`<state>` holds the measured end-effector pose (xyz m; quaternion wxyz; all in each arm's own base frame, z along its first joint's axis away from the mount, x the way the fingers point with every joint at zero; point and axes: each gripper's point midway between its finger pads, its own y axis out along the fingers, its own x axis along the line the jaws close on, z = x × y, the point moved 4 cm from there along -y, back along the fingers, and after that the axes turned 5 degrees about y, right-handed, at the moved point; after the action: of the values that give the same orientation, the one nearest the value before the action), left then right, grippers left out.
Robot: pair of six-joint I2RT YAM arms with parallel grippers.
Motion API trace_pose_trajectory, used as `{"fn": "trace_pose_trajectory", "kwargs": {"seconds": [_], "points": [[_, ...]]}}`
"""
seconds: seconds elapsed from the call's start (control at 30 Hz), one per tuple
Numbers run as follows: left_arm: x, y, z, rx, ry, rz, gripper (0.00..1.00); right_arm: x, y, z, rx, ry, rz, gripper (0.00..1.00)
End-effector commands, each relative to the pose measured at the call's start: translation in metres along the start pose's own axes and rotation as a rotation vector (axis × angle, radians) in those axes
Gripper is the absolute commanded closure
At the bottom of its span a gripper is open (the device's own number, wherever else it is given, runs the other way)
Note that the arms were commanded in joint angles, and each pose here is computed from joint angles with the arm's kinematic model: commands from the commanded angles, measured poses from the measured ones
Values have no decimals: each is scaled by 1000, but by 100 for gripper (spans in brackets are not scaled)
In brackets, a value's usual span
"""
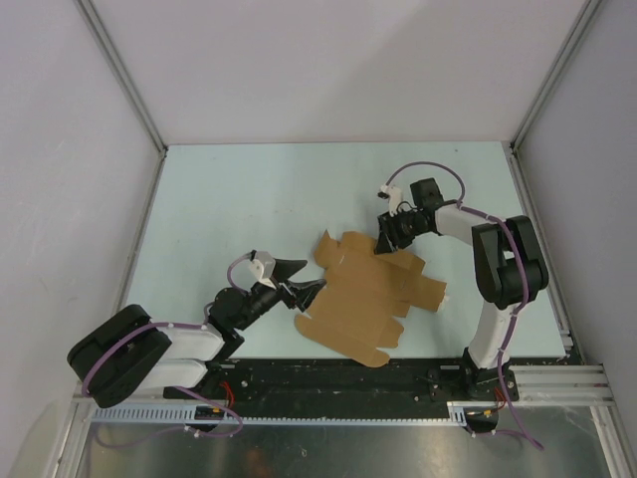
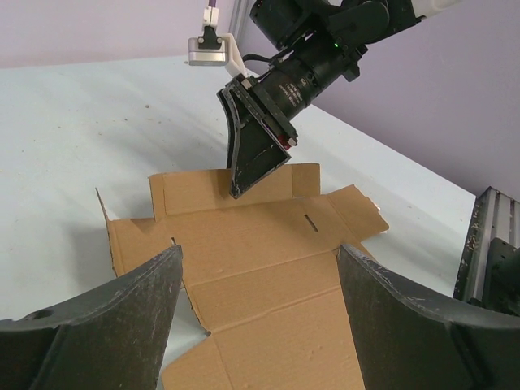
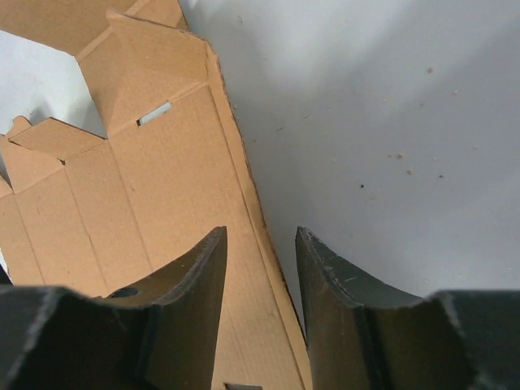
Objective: Fold the paper box
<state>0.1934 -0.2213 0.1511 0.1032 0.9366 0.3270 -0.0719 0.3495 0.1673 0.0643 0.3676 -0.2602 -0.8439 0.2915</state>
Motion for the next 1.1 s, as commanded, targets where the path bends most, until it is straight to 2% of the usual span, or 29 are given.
{"fn": "trace_pose_trajectory", "kwargs": {"seconds": [0.0,0.23,0.37,0.43,0.53,0.6,0.7,0.8,1.0,1.03,1.07], "points": [[-1,-2,-15,-76,23,17,18,4,-1,-10,-8,-27,-15,60],[3,-3,-19,-95,9,-19,16,13,-4,-17,-13,-64,38,73],[17,-1,-25,-115,-44,-86,10,22,-16,-34,-66,-115,89,100],[24,2,-28,-123,-99,-109,6,30,-24,-44,-97,-155,122,100],[40,5,-36,-143,-180,-152,9,42,-33,-57,-134,-232,204,100],[47,9,-41,-136,-194,-123,0,48,-35,-61,-134,-299,297,100],[50,13,-48,-126,-231,-68,0,48,-43,-68,-132,-399,434,100],[50,12,-57,-143,-234,-49,0,53,-49,-73,-140,-508,500,100],[60,6,-65,-173,-178,-89,0,63,-71,-86,-252,-626,579,100],[61,5,-64,-170,-184,-91,2,65,-70,-79,-238,-659,570,100],[67,4,-64,-168,-186,-108,8,71,-68,-76,-236,-713,562,100]]}}
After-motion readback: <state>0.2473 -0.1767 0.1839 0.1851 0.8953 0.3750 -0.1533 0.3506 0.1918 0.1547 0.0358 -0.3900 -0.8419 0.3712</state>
